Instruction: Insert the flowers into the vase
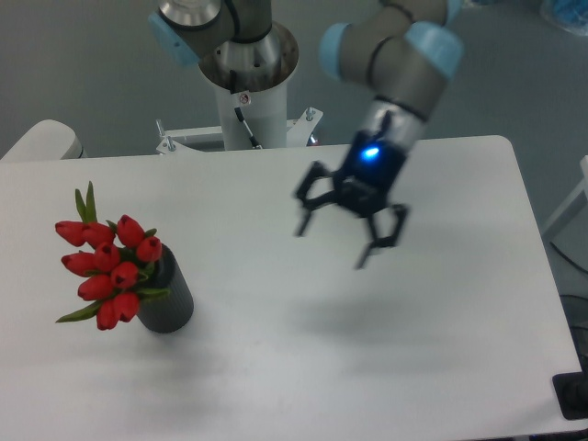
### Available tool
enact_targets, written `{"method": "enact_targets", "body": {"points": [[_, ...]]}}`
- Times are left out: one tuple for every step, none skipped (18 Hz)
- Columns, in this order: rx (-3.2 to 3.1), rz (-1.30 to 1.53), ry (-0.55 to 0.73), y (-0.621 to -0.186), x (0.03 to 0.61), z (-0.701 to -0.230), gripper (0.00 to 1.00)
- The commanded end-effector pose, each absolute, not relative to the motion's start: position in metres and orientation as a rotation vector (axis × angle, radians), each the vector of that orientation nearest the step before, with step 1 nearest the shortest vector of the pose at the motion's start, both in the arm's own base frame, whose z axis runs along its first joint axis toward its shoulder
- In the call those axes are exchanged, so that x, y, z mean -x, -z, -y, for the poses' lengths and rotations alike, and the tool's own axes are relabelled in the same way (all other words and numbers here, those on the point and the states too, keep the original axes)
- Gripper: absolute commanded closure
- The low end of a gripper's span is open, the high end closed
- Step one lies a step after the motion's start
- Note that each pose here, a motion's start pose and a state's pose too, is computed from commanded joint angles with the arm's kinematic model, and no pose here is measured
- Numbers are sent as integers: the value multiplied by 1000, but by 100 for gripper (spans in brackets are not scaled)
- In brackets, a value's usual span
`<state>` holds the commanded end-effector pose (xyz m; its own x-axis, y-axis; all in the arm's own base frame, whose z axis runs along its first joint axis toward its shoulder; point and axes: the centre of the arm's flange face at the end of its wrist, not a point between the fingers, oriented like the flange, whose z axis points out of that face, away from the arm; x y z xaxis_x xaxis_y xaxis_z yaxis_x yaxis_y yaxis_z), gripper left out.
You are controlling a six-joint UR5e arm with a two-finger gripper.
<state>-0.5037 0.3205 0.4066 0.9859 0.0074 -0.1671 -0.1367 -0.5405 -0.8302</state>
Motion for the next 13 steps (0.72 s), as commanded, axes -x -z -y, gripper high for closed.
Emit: {"method": "enact_targets", "body": {"points": [[2156,-106,-227,-406,517,-313,0],[2191,-124,-292,-407,531,-300,0],[2237,-153,-346,-405,541,-292,0],[2289,-203,-400,-401,549,-289,0],[2344,-283,-469,-399,558,-285,0],[2403,-362,-536,-398,567,-281,0],[2457,-433,-591,-397,575,-277,0],[2502,-487,-629,-396,582,-274,0],[2537,-524,-647,-397,586,-274,0],[2577,-545,-649,-398,588,-274,0],[2618,-562,-652,-399,593,-274,0],[2654,-585,-659,-404,596,-274,0],[2687,-631,-646,-409,599,-279,0]]}}
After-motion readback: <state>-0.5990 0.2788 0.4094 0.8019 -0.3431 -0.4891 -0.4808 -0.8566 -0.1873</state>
